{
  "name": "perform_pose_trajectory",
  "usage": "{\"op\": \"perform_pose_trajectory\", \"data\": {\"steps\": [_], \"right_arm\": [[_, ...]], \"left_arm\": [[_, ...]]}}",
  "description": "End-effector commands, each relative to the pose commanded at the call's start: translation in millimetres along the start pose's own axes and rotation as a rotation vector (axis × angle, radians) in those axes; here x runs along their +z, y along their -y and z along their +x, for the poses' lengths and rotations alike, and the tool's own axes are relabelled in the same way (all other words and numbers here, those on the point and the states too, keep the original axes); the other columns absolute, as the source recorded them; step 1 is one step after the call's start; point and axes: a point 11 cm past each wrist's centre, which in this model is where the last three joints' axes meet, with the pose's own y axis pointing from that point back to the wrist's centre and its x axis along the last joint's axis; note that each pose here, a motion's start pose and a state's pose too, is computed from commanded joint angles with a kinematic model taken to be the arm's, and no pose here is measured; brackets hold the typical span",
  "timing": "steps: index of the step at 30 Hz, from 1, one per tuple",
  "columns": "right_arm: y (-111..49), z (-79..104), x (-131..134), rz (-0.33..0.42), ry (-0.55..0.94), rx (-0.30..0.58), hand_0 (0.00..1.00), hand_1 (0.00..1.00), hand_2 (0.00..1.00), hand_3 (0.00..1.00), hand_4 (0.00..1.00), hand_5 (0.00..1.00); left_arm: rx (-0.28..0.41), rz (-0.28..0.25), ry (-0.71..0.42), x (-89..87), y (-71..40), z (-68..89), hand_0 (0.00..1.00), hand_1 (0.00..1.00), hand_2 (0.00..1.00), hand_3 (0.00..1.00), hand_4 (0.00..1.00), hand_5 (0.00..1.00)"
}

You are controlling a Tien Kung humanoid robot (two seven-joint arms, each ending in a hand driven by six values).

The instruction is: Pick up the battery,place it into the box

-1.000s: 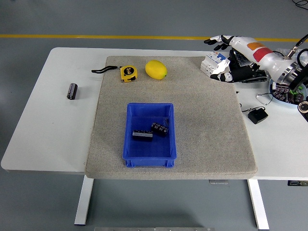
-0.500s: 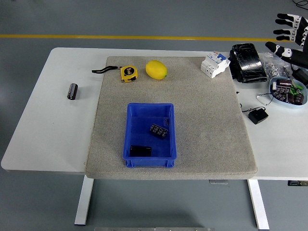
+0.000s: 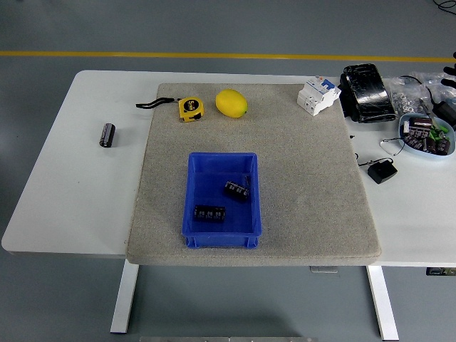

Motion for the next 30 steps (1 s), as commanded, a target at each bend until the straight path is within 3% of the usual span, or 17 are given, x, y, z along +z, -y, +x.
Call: {"op": "perform_pose_trajectory", "data": {"steps": [14,19,22,23,30], "right_arm": [[-9.7,12.0,25.8,-0.077,-0.008,0.065,0.706,0.709,0.793,0.802,0.996,0.489],[-9.9,13.5,29.0,-0.089,-0.009,0.073,0.706,0.710,0.794,0.801,0.997,0.492],[-8.9,11.7,30.6,-0.095,-0.010,0.070,0.706,0.710,0.794,0.801,0.997,0.492],[-8.6,10.5,31.5,-0.098,-0.010,0.068,0.704,0.709,0.794,0.794,0.996,0.492],[-7.9,8.0,34.1,-0.102,-0.010,0.075,0.703,0.708,0.793,0.793,0.995,0.497]], "left_arm": [[-0.006,-0.032,0.056,-5.7,-18.0,-3.8,0.777,0.849,0.967,0.911,0.769,0.786],[0.020,-0.069,0.054,7.0,-17.8,-3.1,0.756,0.819,0.950,0.892,0.766,0.779],[0.029,-0.051,0.024,19.3,-15.7,-4.1,0.756,0.819,0.950,0.892,0.766,0.779],[0.034,-0.046,0.015,20.6,-15.3,-4.5,0.731,0.799,0.902,0.859,0.771,0.767],[0.038,-0.035,-0.020,18.4,-15.3,-8.9,0.731,0.796,0.892,0.853,0.780,0.767]]}}
